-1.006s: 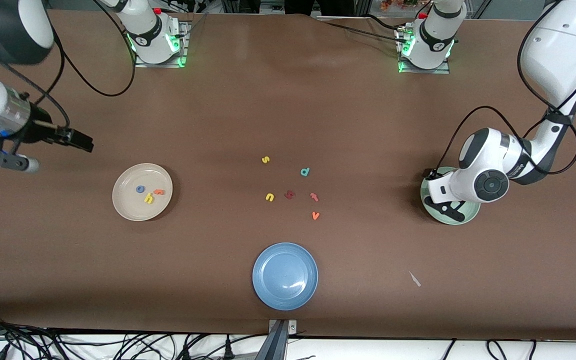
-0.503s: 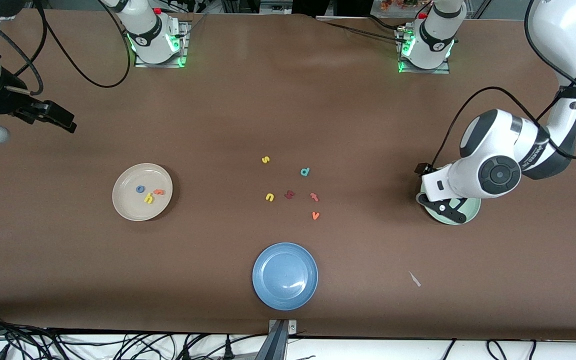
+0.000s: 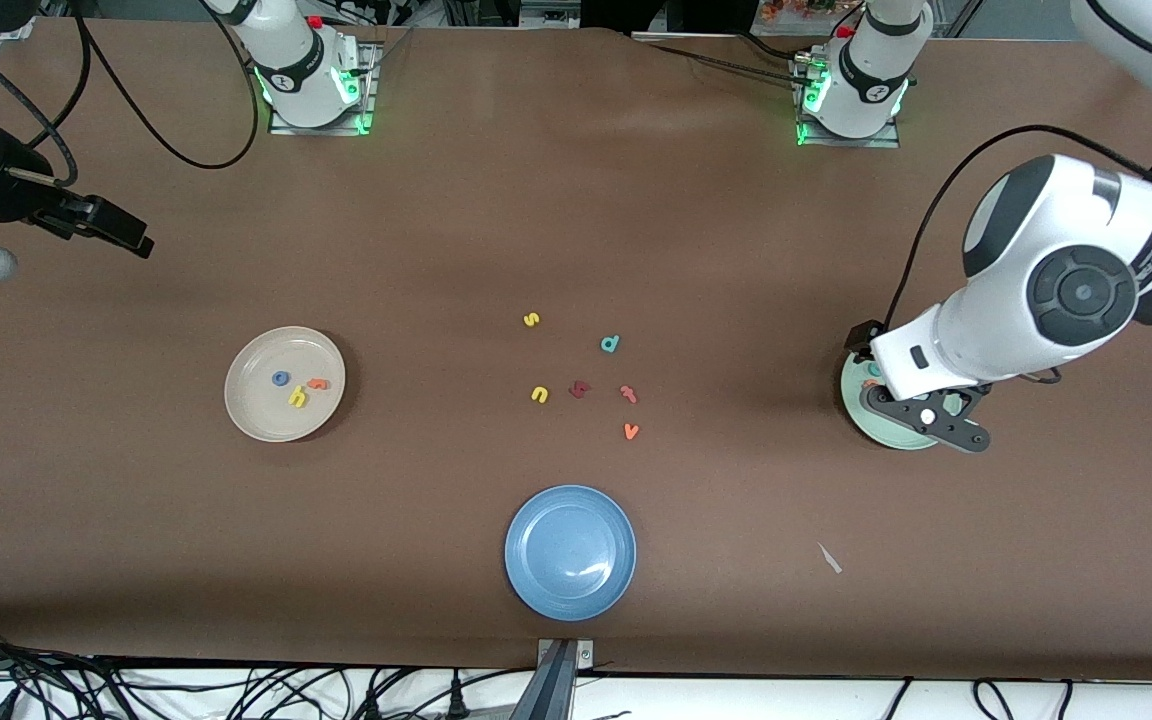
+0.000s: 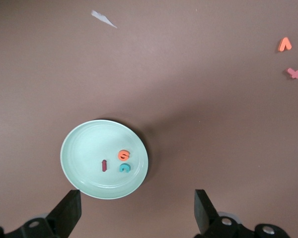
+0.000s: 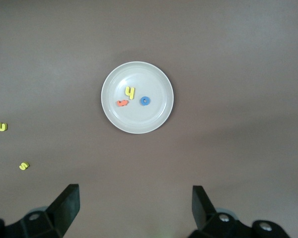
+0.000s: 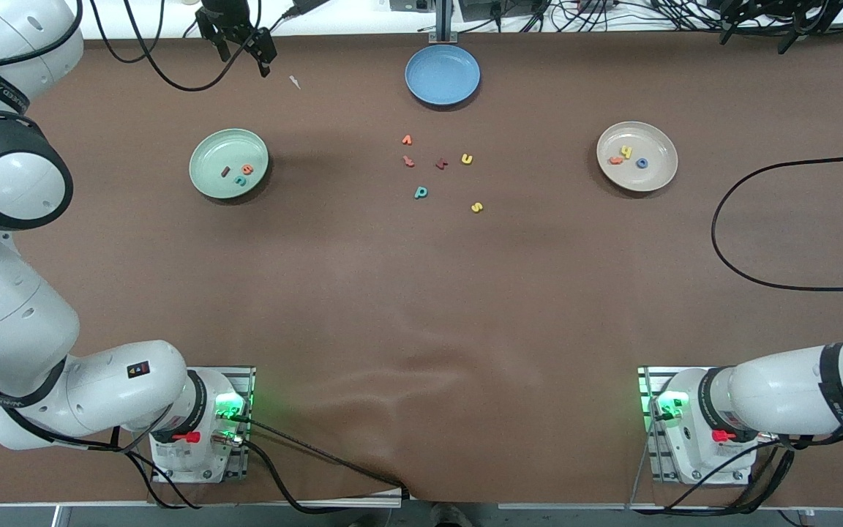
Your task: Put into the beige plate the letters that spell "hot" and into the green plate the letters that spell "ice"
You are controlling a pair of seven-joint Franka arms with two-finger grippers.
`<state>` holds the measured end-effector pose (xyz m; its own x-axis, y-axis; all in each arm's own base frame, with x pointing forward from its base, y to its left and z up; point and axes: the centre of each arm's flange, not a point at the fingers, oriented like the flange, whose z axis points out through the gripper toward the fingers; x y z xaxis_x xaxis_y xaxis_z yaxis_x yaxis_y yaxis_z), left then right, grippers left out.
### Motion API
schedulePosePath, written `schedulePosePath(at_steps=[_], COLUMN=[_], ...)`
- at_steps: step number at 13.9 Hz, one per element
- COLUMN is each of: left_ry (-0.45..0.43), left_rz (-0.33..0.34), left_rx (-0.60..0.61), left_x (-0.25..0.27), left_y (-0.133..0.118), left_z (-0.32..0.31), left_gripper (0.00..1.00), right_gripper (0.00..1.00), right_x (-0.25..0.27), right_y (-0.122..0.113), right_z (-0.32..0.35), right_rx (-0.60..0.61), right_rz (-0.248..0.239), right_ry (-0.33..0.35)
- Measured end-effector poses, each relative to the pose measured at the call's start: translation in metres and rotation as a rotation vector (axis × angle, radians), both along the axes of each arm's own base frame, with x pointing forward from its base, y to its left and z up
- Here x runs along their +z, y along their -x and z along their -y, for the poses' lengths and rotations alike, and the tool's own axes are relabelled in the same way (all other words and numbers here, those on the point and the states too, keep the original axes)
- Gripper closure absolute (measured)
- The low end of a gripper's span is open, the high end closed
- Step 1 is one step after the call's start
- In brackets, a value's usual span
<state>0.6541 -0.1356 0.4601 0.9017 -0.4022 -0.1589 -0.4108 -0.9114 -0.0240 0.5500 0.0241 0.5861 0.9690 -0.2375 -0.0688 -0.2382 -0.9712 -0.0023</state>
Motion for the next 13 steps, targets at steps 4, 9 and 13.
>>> schedulePosePath(at_steps=[4, 9, 13], left_ry=[0.007, 0.085, 0.054], left_rz=[0.062, 0.075, 0.087], left_rx=[0.01, 0.13, 0.191], left_x=[0.045, 0.097, 0.113], left_y=[0.011, 0.038, 0.062], left_z=[0.008, 0.009, -0.021], left_gripper=[0.0, 0.0, 0.0], right_gripper=[0.0, 0.0, 0.0], right_x=[-0.004, -0.005, -0.007], right_y=[0.0, 0.0, -0.008], right_z=[0.0, 0.006, 0.014], right_rx=[0.0, 0.004, 0.049], right_rz=[-0.012, -0.021, -0.038], right_ry=[0.0, -0.001, -0.003])
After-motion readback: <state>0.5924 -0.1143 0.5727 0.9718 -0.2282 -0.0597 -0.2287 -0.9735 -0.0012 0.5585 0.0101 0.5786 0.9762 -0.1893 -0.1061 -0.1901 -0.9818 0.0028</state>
